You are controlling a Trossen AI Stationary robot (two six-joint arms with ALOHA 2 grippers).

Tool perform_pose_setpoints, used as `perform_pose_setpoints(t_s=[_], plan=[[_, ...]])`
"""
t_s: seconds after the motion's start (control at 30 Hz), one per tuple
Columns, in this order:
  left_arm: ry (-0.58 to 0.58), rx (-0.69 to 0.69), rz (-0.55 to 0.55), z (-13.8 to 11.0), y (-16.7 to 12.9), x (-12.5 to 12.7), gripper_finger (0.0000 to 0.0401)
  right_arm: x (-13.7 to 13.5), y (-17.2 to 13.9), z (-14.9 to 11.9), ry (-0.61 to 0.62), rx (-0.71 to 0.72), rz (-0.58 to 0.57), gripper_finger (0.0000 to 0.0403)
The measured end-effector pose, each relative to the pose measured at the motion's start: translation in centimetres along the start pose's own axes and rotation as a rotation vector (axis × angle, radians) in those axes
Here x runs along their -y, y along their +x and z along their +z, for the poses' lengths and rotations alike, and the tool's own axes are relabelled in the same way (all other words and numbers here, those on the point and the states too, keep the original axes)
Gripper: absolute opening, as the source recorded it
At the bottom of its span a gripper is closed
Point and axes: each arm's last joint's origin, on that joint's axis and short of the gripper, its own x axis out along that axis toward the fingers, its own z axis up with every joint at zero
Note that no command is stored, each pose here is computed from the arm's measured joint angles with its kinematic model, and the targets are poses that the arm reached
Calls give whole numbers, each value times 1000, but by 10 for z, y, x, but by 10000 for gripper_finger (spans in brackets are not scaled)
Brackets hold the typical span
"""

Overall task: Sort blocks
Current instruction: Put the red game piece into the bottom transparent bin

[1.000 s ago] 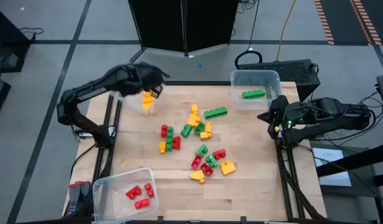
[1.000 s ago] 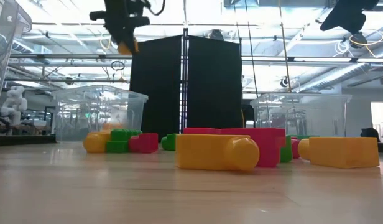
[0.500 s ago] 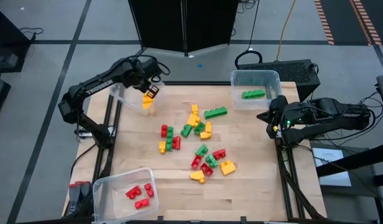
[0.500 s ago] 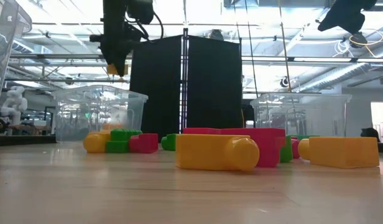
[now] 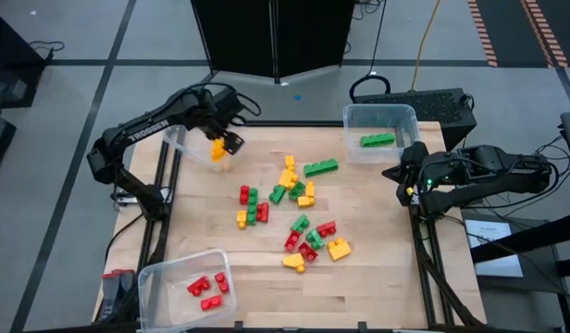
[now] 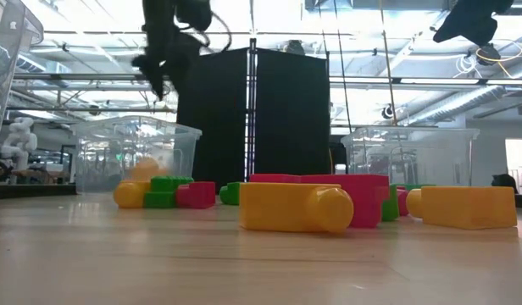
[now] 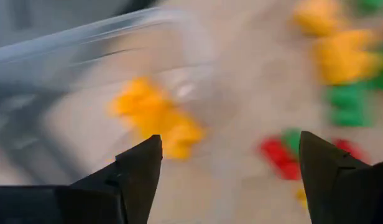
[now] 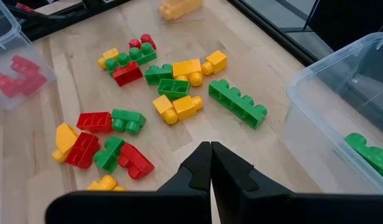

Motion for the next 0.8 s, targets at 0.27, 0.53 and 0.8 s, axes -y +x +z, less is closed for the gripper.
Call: perform_pose_setpoints(t_s=[0.27, 0.53, 0.8], plan=[[346, 100, -202, -22, -13, 80, 245, 0, 0, 0, 0, 0, 0, 6], [551, 44, -71, -55, -5, 128, 245, 0, 0, 0, -4, -5, 2, 6], [514, -117, 32, -54, 50, 139, 245, 1, 0, -1, -8, -15, -2, 6]])
